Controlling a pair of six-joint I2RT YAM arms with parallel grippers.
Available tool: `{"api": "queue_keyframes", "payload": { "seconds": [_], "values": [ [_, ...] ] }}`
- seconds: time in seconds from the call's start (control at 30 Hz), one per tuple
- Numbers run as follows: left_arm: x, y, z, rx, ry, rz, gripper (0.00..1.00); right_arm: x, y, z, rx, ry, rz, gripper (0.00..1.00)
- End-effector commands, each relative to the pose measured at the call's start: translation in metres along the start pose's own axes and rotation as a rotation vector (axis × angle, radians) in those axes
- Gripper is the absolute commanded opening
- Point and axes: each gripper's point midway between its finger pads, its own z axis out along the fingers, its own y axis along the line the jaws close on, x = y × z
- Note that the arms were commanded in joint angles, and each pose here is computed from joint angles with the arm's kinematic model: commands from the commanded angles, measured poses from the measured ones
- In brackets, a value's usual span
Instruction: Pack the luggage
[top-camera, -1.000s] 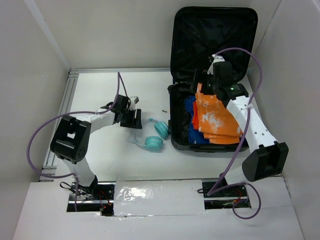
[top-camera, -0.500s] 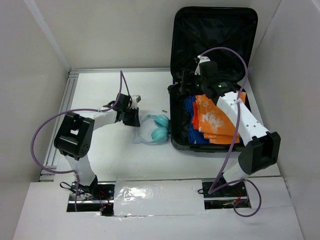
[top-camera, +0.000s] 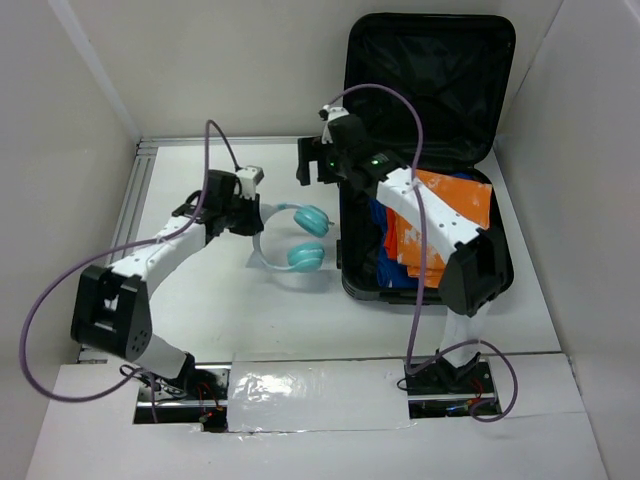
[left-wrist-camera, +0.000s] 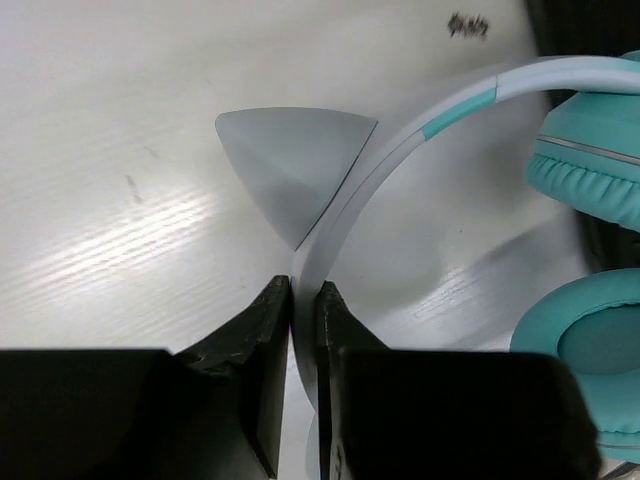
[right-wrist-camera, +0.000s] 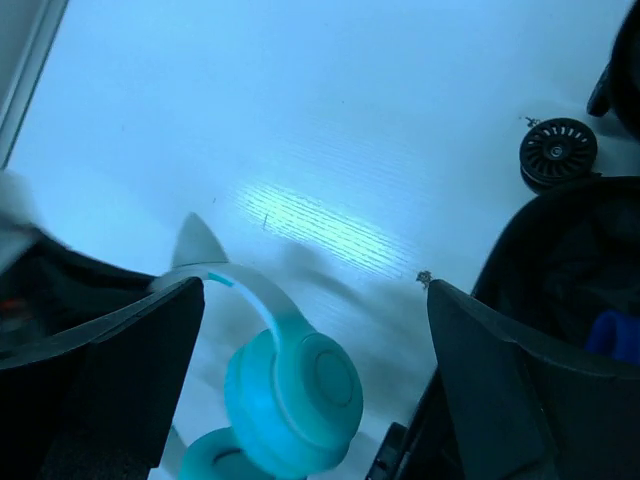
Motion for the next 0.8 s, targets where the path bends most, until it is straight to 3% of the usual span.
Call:
{"api": "queue_keyframes", "payload": {
  "seconds": [0.0,0.13,0.4,0.43,0.53,0.77],
  "values": [
    [-0.046,-0.006,-0.038,0.035,-0.161,0.051,0.00,-0.004,0.013,0.019,0.051,-0.015,-0.010,0.99],
    [-0.046,-0.002,-0.054,0.006,-0.186,0.049,0.00,-0.004,-0.009,0.027,0.210,-0.014,0.024,0.94],
    [-0.052,0.021,-0.080,-0.063,-0.261,-0.046,0.00,0.009,-0.016,0.021,0.223,0.014,0.073,0.46],
    [-0.053,0.029,-0.081,-0.095,-0.267,-0.057,0.00,0.011,-0.009,0.021,0.213,0.017,0.067,0.34],
    [-0.060,0.031,-0.086,-0.113,-0.281,-0.077,0.00,0.027,0.003,0.020,0.215,0.056,0.048,0.20],
    [-0.062,0.020,-0.085,-0.052,-0.285,-0.086,0.00,0.045,0.041,0.026,0.156,0.071,0.035,0.11]
  ]
}}
